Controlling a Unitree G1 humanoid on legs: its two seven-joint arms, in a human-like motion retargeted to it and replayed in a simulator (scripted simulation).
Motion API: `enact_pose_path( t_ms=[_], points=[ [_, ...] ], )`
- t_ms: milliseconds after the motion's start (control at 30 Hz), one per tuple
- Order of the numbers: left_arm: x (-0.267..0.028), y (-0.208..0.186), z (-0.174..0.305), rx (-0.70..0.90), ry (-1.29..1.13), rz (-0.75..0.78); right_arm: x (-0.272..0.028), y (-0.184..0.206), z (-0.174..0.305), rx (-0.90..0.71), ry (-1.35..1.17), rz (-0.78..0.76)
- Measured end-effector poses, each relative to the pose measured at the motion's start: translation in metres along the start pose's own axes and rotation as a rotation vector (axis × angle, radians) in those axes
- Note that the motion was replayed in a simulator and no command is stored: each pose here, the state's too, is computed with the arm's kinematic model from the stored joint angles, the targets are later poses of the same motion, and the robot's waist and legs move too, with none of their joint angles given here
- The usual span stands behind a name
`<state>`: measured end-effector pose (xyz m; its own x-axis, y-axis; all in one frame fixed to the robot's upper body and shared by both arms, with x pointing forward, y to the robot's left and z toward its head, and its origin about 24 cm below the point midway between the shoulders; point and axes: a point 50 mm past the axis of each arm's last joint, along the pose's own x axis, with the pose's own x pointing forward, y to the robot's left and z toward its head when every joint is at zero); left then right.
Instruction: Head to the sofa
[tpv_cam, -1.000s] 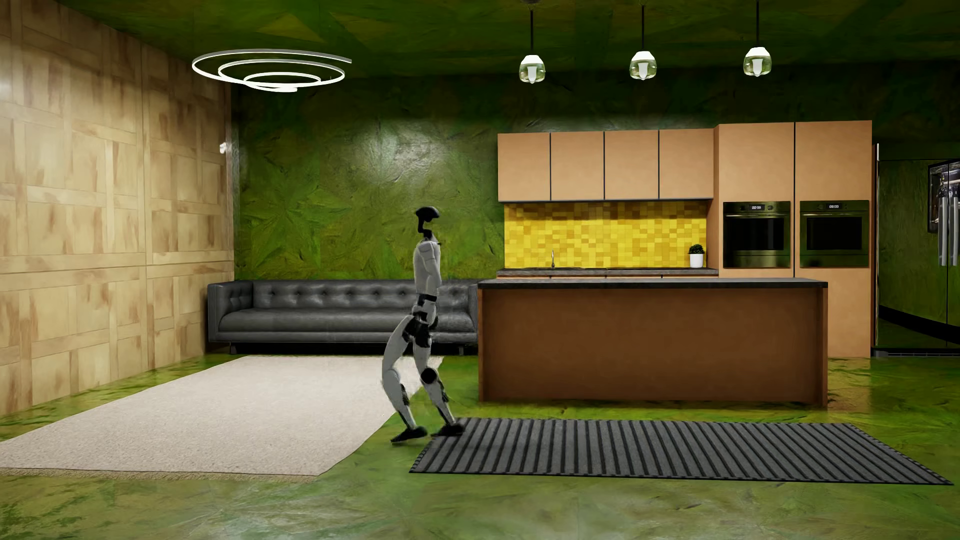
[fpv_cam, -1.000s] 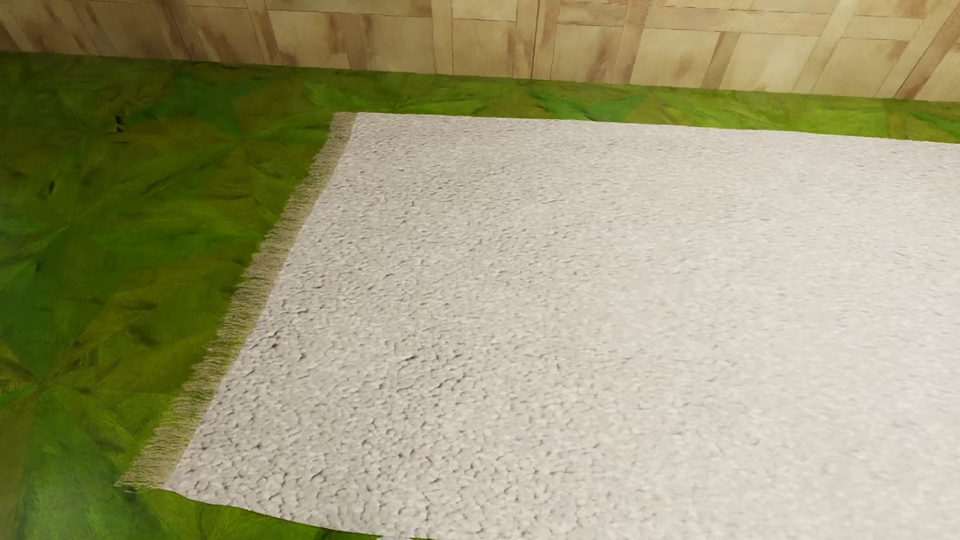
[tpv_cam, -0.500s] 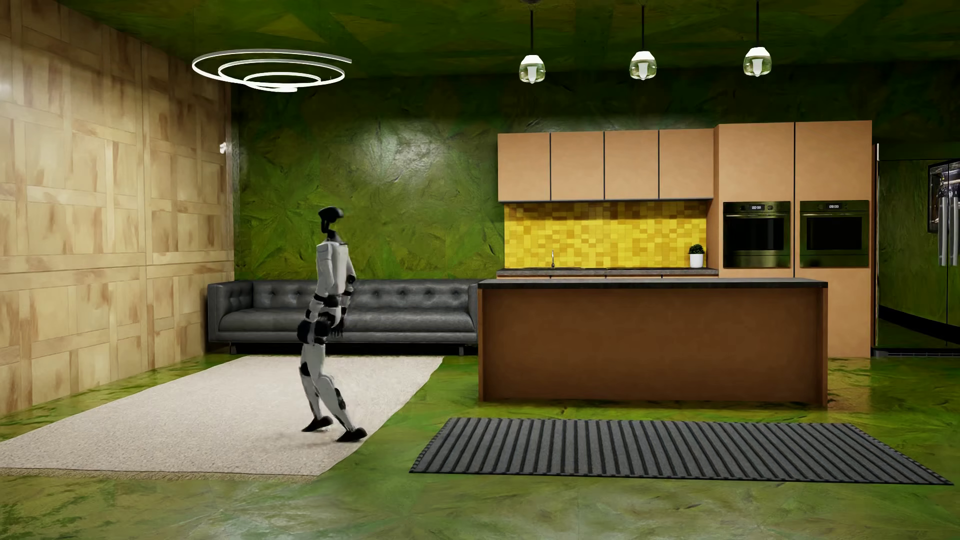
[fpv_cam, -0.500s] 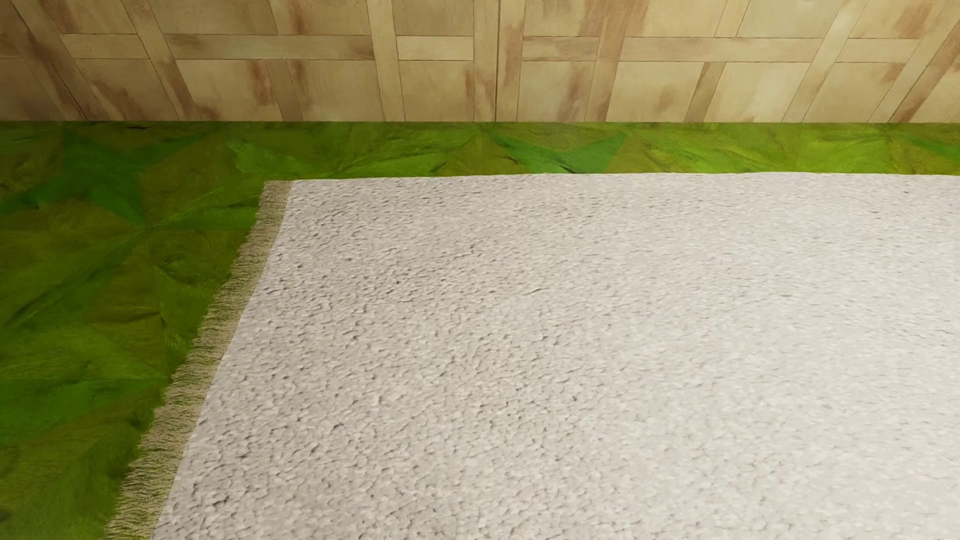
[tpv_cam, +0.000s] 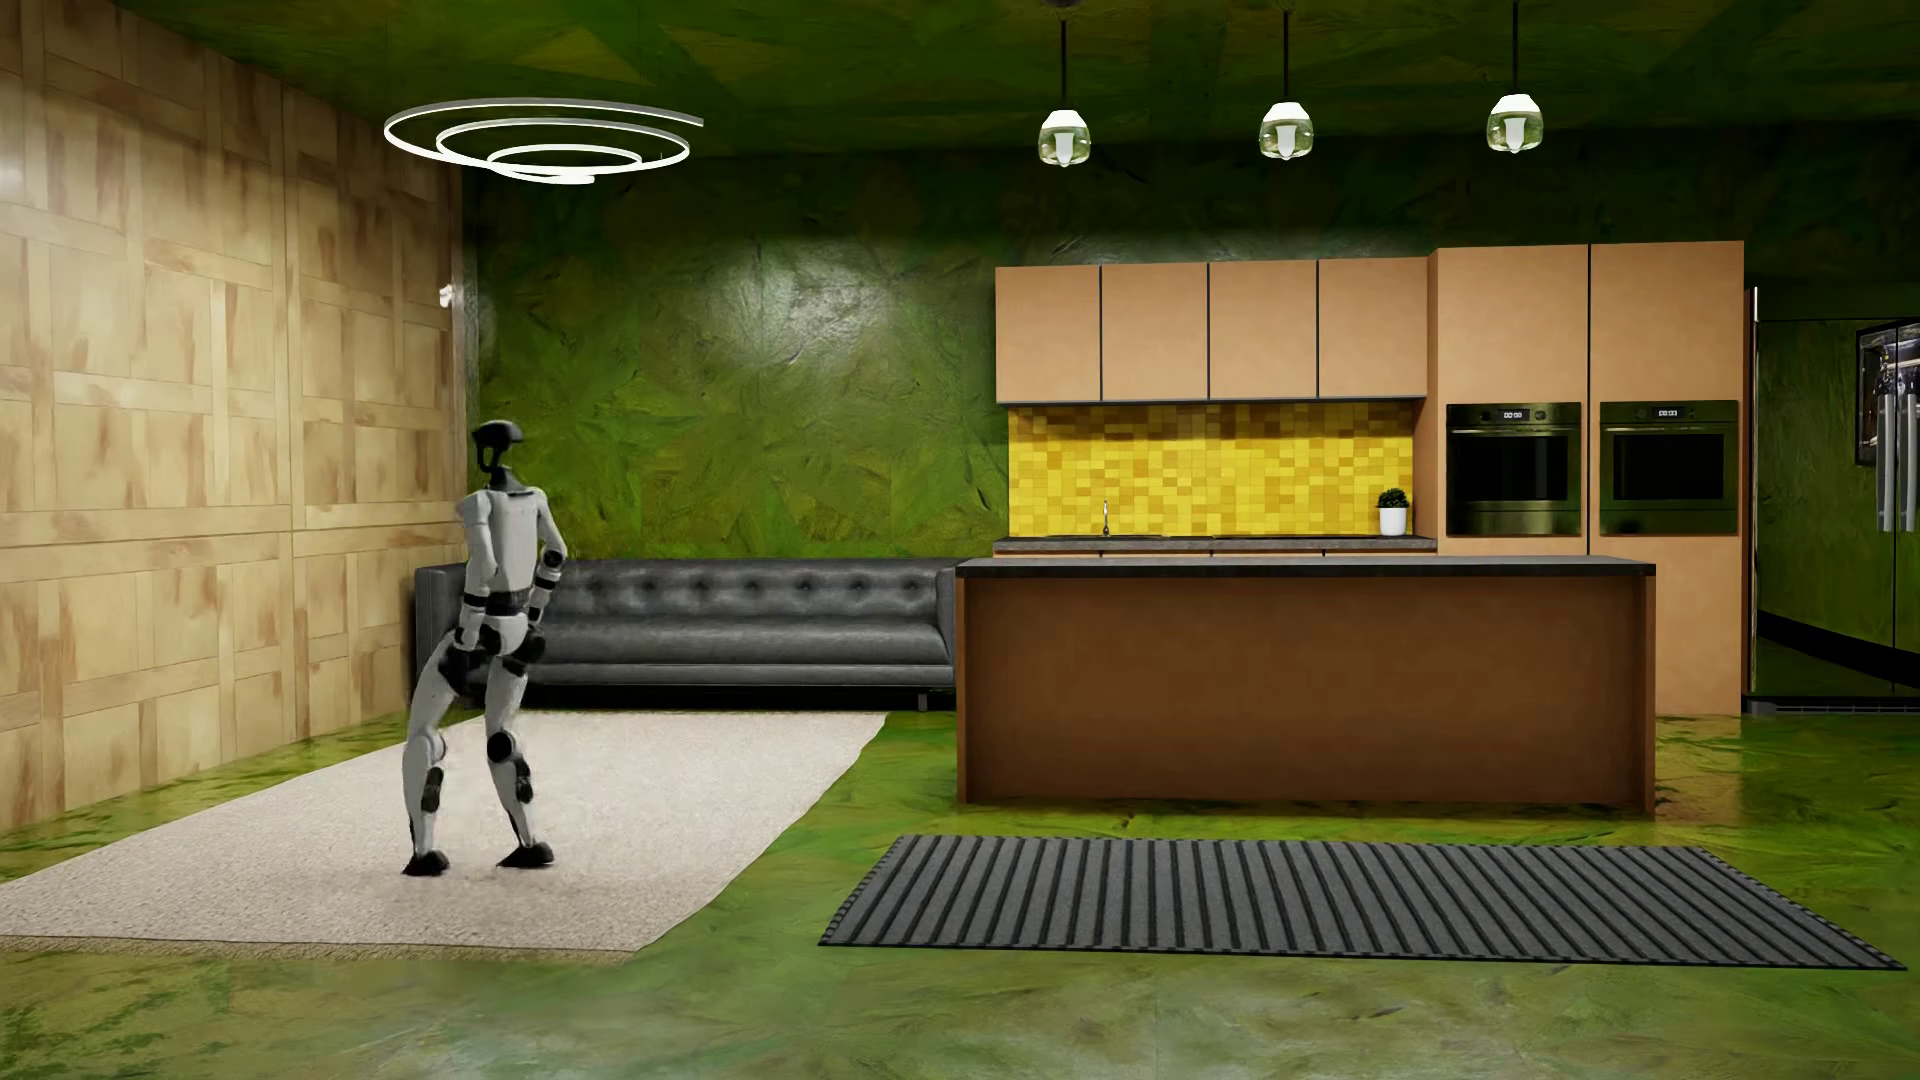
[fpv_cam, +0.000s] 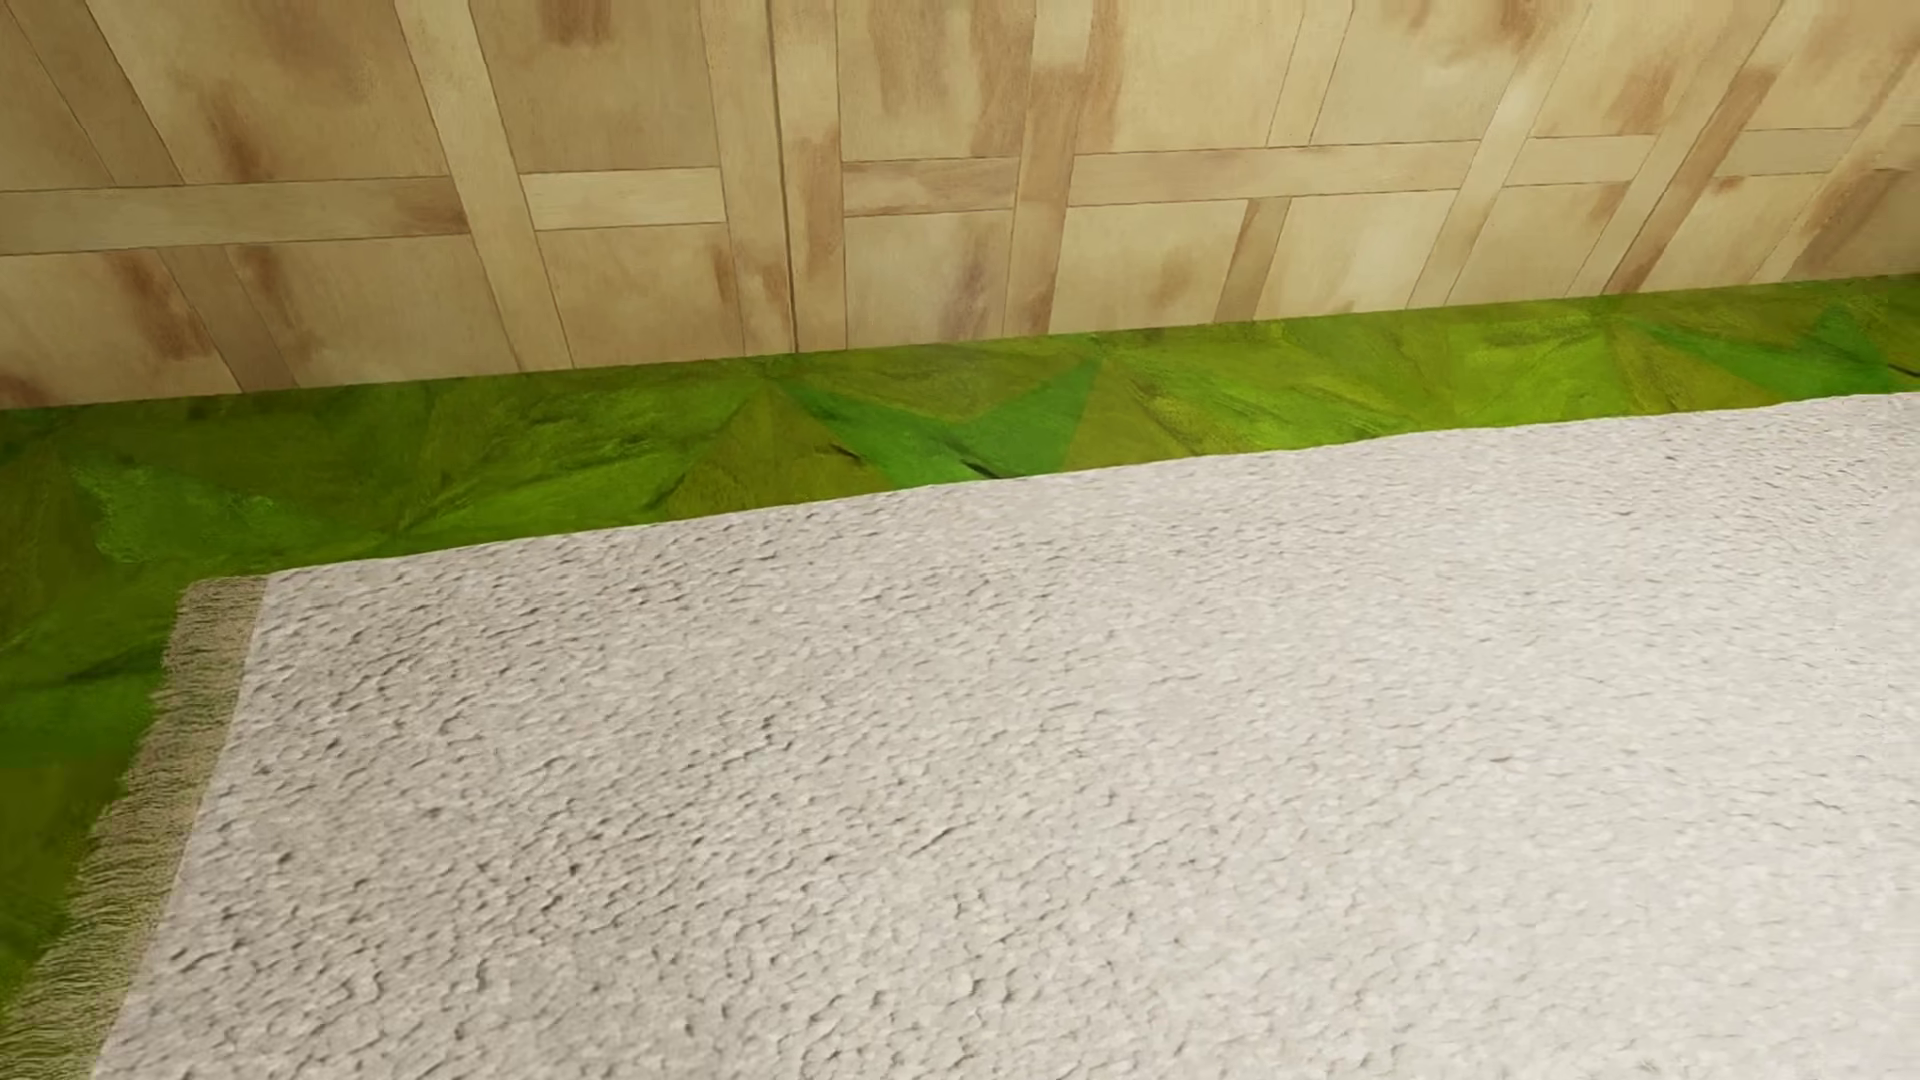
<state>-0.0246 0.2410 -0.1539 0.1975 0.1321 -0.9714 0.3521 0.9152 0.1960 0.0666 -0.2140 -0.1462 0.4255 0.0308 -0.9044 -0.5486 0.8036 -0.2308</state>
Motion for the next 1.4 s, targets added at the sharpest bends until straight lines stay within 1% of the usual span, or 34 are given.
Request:
enact_pose_path(
  t_ms=[67,100,133,200,267,367,433,500,533,567,600,667,700,733,800,833,900,933,1000,1067,1133,1167,1200,1233,1267,1333,1400],
  points=[
    [-0.006,-0.007,-0.017,-0.011,0.043,-0.015,0.0,-0.017,0.012,-0.002,-0.051,-0.046],
    [-0.005,-0.008,-0.018,0.016,0.053,-0.026,0.001,-0.02,0.017,0.012,-0.065,-0.057],
    [-0.002,-0.006,-0.014,0.029,0.053,-0.023,0.004,-0.019,0.021,0.059,-0.07,-0.069],
    [0.003,0.017,0.0,0.059,0.031,0.026,0.01,0.001,0.038,0.008,-0.108,0.002],
    [0.004,0.028,0.015,0.019,-0.026,0.067,0.007,0.021,0.034,-0.007,-0.109,0.058],
    [0.003,0.029,0.038,0.016,-0.125,0.071,-0.002,0.05,-0.006,-0.027,0.026,0.143],
    [0.003,0.026,0.058,0.019,-0.195,0.063,-0.013,0.06,-0.035,-0.023,0.123,0.169],
    [0.003,0.033,0.079,0.029,-0.264,0.079,-0.028,0.071,-0.067,-0.055,0.227,0.212],
    [0.003,0.035,0.093,0.06,-0.305,0.077,-0.036,0.076,-0.081,-0.08,0.277,0.237],
    [0.001,0.041,0.107,0.075,-0.346,0.09,-0.043,0.079,-0.093,-0.068,0.32,0.241],
    [0.001,0.044,0.113,0.083,-0.358,0.097,-0.049,0.082,-0.104,-0.1,0.363,0.265],
    [0.002,0.047,0.101,0.049,-0.323,0.111,-0.054,0.085,-0.114,-0.153,0.405,0.297],
    [0.004,0.042,0.089,0.053,-0.283,0.096,-0.056,0.088,-0.115,-0.135,0.411,0.298],
    [0.005,0.038,0.082,0.055,-0.253,0.085,-0.055,0.089,-0.112,-0.104,0.392,0.286],
    [0.006,0.026,0.066,0.066,-0.206,0.052,-0.039,0.081,-0.088,-0.134,0.301,0.274],
    [0.005,0.018,0.052,0.071,-0.167,0.028,-0.027,0.071,-0.068,-0.139,0.231,0.245],
    [0.002,0.002,0.026,0.118,-0.093,-0.026,-0.006,0.037,-0.022,-0.07,0.077,0.124],
    [0.0,-0.005,0.012,0.121,-0.052,-0.046,-0.001,0.018,-0.001,-0.041,0.0,0.064],
    [-0.006,-0.017,-0.013,0.133,0.021,-0.084,0.004,-0.024,0.047,0.011,-0.168,-0.069],
    [-0.013,-0.025,-0.032,0.128,0.071,-0.108,0.0,-0.062,0.092,0.02,-0.324,-0.173],
    [-0.017,-0.028,-0.044,0.125,0.105,-0.116,-0.007,-0.083,0.112,0.041,-0.403,-0.238],
    [-0.018,-0.029,-0.049,0.138,0.127,-0.123,-0.008,-0.082,0.111,0.06,-0.403,-0.243],
    [-0.017,-0.028,-0.053,0.16,0.16,-0.126,-0.003,-0.07,0.1,0.091,-0.36,-0.216],
    [-0.012,-0.025,-0.047,0.165,0.156,-0.117,0.001,-0.06,0.084,0.104,-0.302,-0.192],
    [-0.008,-0.028,-0.035,0.136,0.114,-0.113,0.004,-0.048,0.071,0.071,-0.248,-0.148],
    [0.0,-0.025,0.005,0.1,-0.025,-0.093,0.009,-0.014,0.04,0.007,-0.117,-0.038],
    [0.003,-0.019,0.063,0.063,-0.225,-0.065,-0.003,0.01,-0.006,0.048,0.011,0.009]
  ],
)
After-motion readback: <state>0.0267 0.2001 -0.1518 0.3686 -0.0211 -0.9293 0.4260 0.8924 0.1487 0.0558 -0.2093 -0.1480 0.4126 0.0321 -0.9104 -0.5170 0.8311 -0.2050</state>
